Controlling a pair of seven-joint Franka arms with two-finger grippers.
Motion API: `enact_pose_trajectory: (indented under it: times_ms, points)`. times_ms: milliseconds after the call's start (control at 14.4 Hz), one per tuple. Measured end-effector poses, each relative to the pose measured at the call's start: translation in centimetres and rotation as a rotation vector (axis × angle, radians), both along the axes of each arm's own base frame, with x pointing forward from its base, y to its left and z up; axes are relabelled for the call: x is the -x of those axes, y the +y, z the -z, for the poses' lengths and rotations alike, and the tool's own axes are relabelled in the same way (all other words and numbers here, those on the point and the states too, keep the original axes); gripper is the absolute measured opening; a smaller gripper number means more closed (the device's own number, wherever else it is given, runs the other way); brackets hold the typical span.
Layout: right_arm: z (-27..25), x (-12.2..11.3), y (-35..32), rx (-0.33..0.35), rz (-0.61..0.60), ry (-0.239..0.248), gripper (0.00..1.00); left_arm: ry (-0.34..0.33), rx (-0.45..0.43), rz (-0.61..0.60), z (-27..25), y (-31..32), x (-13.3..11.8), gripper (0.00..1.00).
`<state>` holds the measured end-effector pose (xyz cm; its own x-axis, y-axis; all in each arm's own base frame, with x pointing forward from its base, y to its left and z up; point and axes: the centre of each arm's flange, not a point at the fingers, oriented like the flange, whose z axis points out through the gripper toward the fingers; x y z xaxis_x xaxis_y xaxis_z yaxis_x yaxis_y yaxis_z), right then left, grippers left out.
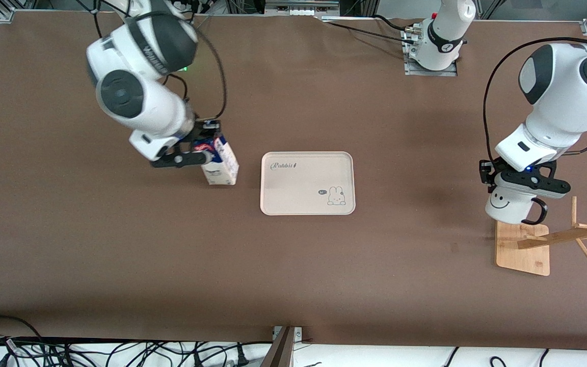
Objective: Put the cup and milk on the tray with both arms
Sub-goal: 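Lift the milk carton with the right gripper while the left gripper lifts the mug, then carry the milk carton over the white tray with the right gripper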
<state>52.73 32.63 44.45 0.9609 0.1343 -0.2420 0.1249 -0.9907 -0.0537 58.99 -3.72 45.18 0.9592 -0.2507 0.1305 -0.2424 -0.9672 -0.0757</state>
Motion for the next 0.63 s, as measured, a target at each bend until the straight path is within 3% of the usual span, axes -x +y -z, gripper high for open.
enact_pose_trajectory:
  times_ms: [417, 625]
  points:
    - [1.0, 2.4, 4.0, 0.003, -0.095, 0.003, 0.54, 0.206, -0.025, 0.102, -0.5, 0.0, 0.7, 0.1]
    - [1.9, 2.9, 4.8, -0.005, -0.112, 0.058, 0.54, 0.278, -0.026, 0.131, 0.5, 0.0, 0.5, 0.1]
